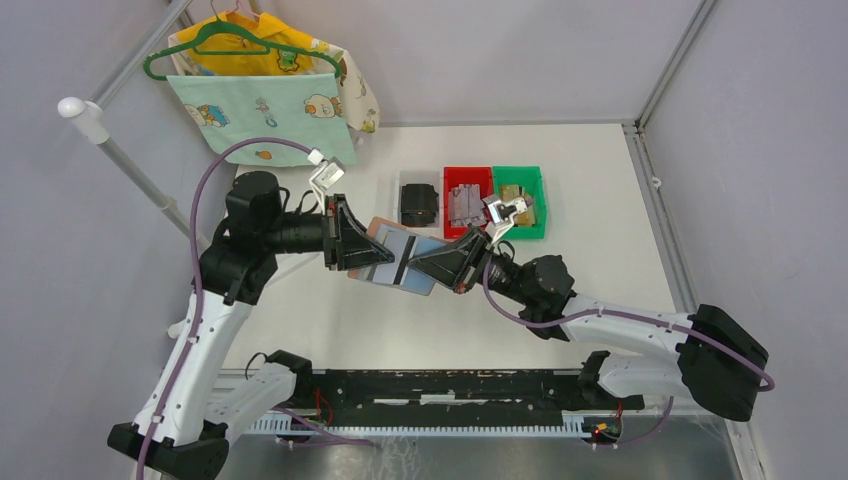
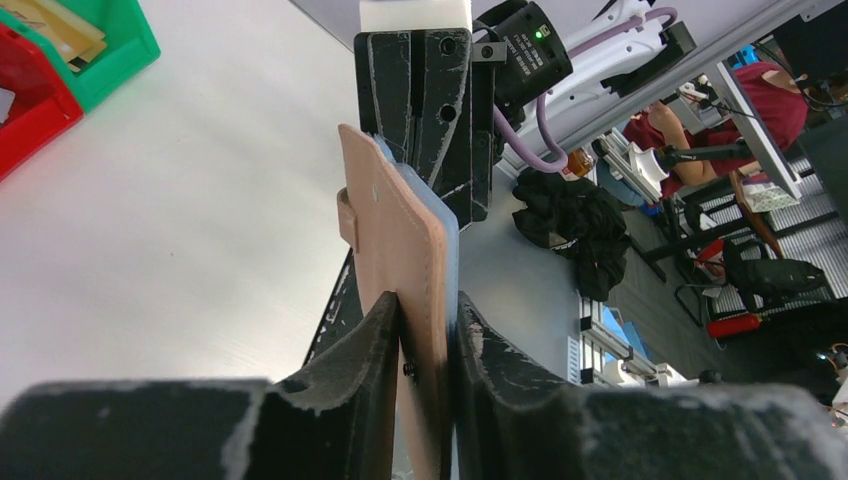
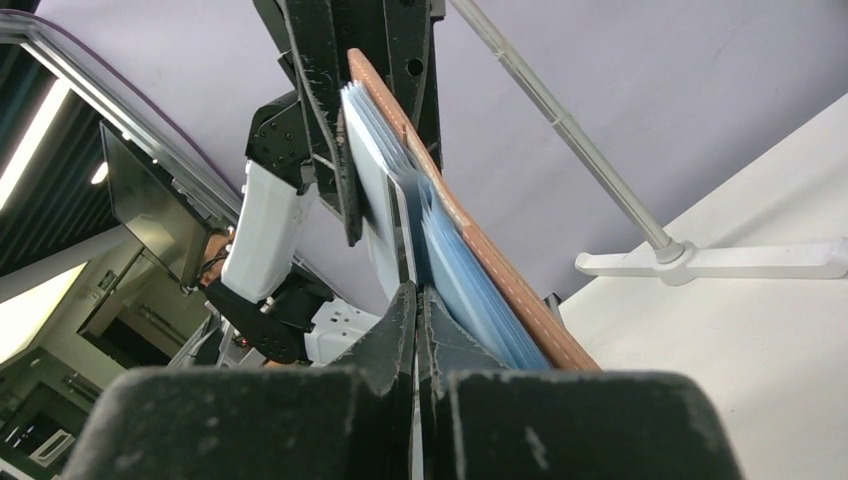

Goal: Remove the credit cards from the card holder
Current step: Remove the credit card from the card holder.

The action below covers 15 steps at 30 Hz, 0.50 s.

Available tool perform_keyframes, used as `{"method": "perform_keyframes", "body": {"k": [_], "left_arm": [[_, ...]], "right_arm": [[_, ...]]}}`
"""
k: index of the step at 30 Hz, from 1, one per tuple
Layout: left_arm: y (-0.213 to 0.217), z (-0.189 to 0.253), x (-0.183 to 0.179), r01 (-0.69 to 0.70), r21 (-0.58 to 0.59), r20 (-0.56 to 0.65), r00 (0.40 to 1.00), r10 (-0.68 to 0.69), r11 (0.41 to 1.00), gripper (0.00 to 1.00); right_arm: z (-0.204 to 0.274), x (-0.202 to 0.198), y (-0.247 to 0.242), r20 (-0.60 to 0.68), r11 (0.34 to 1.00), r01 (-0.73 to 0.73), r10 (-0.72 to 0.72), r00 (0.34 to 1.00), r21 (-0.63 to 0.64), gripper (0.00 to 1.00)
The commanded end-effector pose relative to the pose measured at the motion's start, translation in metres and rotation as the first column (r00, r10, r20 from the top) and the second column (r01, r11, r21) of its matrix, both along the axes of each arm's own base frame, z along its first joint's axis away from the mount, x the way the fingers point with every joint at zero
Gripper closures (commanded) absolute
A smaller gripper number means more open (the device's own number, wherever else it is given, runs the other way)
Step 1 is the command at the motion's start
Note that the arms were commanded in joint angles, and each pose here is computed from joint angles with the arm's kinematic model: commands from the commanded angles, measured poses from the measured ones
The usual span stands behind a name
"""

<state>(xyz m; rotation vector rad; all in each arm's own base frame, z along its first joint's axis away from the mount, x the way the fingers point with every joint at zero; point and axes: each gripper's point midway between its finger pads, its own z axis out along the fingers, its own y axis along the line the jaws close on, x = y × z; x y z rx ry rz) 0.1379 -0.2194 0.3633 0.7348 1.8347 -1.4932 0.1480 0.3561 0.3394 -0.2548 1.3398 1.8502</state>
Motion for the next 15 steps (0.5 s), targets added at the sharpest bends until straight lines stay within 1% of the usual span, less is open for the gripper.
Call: {"method": "perform_keyframes", "body": {"k": [1, 7, 8, 10, 13, 15], "left_arm": [[-0.001, 0.023, -0.026, 0.123, -0.049, 0.067, 0.990, -0.120, 0.991, 0.74], [-0.001, 0.028, -0.020, 0.081, -0.044, 0.081, 0.994, -0.078, 0.996, 0.91], [-0.001, 0.029, -0.019, 0.076, -0.044, 0.082, 0.994, -0.072, 0.996, 0.93], [0.000, 0.028, -0.017, 0.066, -0.043, 0.081, 0.995, -0.062, 0.997, 0.98], [-0.001, 0.028, -0.017, 0.065, -0.045, 0.074, 0.995, -0.062, 0.997, 0.98], [-0.001, 0.030, -0.016, 0.063, -0.049, 0.072, 0.996, -0.059, 0.997, 0.98]], "right_arm": [[0.020, 0.006, -0.013, 0.025, 0.996, 0.057, -0.059, 0.998, 0.075, 1.00], [0.020, -0.001, -0.013, 0.041, 0.997, 0.023, -0.026, 0.999, 0.074, 1.00], [0.021, -0.002, -0.012, 0.044, 0.997, 0.016, -0.019, 0.999, 0.077, 0.99], [0.024, -0.005, -0.009, 0.052, 0.997, -0.006, 0.002, 0.999, 0.080, 0.82], [0.029, -0.006, -0.004, 0.059, 0.996, -0.033, 0.028, 0.998, 0.082, 0.71], [0.032, -0.005, -0.001, 0.060, 0.996, -0.034, 0.029, 0.998, 0.088, 0.66]]}}
